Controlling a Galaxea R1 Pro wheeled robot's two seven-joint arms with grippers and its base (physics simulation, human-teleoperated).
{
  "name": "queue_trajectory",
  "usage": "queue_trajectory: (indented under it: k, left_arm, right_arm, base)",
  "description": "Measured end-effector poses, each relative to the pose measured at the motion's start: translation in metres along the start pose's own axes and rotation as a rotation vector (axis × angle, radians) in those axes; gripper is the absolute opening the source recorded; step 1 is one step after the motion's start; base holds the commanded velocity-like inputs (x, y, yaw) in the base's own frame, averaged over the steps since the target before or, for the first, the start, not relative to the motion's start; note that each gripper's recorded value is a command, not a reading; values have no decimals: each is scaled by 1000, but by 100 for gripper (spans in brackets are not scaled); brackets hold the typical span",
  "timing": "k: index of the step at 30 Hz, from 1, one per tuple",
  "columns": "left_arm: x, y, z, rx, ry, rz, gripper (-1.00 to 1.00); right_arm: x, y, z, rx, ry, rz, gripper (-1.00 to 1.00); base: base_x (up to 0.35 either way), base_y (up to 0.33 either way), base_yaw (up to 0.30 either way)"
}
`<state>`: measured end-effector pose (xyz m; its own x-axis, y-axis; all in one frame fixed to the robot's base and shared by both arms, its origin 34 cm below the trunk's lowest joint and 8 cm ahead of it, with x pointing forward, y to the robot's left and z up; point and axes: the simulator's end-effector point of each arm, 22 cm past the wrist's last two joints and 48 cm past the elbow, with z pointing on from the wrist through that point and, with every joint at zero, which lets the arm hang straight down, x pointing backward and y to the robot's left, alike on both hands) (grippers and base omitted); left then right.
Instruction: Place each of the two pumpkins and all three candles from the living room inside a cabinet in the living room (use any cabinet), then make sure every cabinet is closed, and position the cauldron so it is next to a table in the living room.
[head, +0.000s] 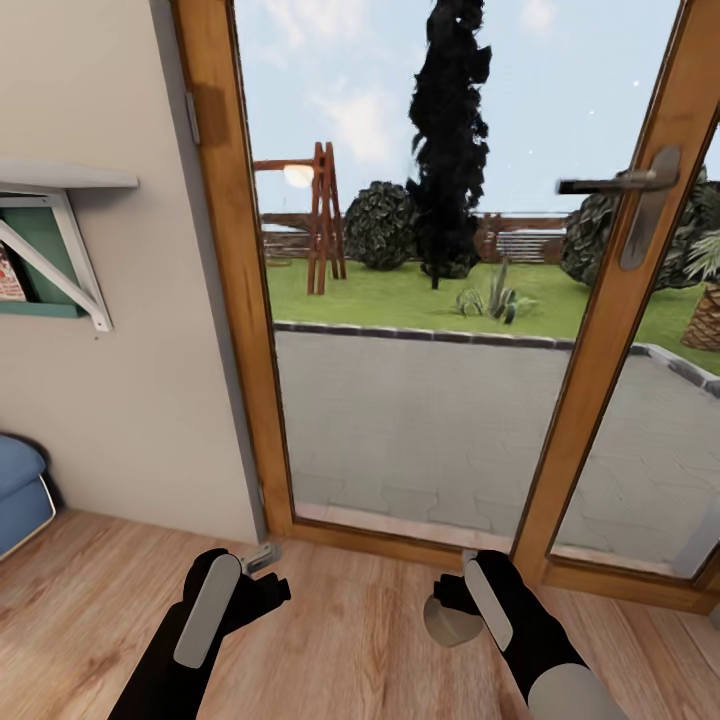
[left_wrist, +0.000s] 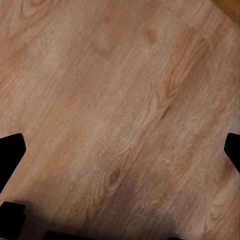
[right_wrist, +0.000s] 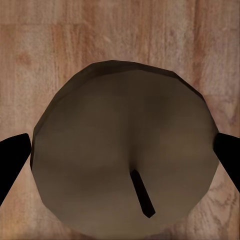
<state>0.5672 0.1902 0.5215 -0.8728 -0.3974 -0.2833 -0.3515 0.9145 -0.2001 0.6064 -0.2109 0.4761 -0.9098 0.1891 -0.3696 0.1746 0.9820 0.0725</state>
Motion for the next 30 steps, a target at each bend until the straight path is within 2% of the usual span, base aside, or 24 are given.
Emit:
queue_trajectory:
  k: [15, 30]
  left_arm:
    - [-14, -9, -28, 3, 1, -2, 100]
    - [-17, -13, -29, 20, -9, -2, 100]
  right_arm:
    - [-17, 5, -27, -2, 2, -2, -100]
    - [-16, 5, -27, -4, 9, -1, -100]
  base:
    - [0, 0, 0]
    - [0, 0, 0]
